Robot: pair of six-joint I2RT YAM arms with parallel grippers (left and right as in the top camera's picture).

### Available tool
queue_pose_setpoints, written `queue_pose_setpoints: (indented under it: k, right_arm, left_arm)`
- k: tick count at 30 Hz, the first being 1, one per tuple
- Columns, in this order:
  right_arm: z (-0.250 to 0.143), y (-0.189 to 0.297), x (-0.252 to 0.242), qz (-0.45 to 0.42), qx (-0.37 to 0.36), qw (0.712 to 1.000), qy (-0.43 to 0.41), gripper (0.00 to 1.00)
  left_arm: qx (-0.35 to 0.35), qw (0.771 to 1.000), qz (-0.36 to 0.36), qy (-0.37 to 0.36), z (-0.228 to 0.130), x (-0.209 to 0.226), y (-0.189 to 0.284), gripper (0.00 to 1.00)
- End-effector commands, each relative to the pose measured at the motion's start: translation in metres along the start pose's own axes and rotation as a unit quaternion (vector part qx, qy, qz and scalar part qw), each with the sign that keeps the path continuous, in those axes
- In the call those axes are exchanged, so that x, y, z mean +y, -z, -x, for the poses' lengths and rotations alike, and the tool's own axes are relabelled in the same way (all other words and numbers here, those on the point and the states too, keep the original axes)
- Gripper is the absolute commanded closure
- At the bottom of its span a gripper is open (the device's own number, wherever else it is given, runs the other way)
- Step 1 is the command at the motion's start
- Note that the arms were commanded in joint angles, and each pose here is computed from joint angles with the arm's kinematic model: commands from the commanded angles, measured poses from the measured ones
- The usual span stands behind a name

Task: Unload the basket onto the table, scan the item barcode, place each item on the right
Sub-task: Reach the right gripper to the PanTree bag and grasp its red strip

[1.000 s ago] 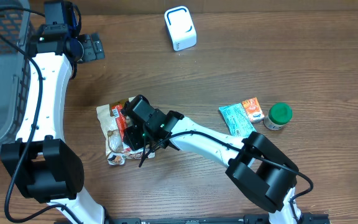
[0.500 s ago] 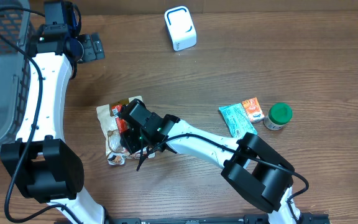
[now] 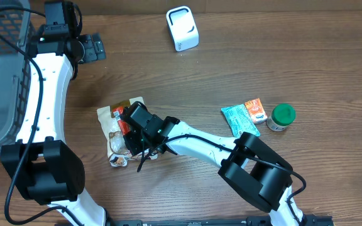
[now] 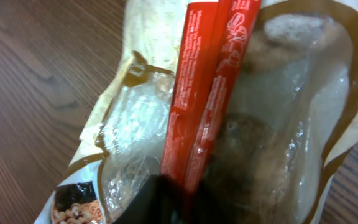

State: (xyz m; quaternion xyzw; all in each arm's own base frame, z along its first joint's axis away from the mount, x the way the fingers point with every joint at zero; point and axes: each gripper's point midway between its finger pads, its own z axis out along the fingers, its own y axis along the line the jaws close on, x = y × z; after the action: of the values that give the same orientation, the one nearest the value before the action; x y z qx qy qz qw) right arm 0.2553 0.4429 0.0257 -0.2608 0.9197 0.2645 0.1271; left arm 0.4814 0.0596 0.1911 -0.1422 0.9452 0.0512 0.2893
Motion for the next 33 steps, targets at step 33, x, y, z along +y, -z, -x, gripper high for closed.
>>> queue_pose_setpoints:
  k: [33]
  right_arm:
    - [-0.049, 0.154, -0.076, -0.06, 0.157, 0.934, 0.316, 0.96]
  left_arm:
    - [-0.013, 1.0, 0.001, -0.003, 0.008, 0.002, 0.007, 0.0]
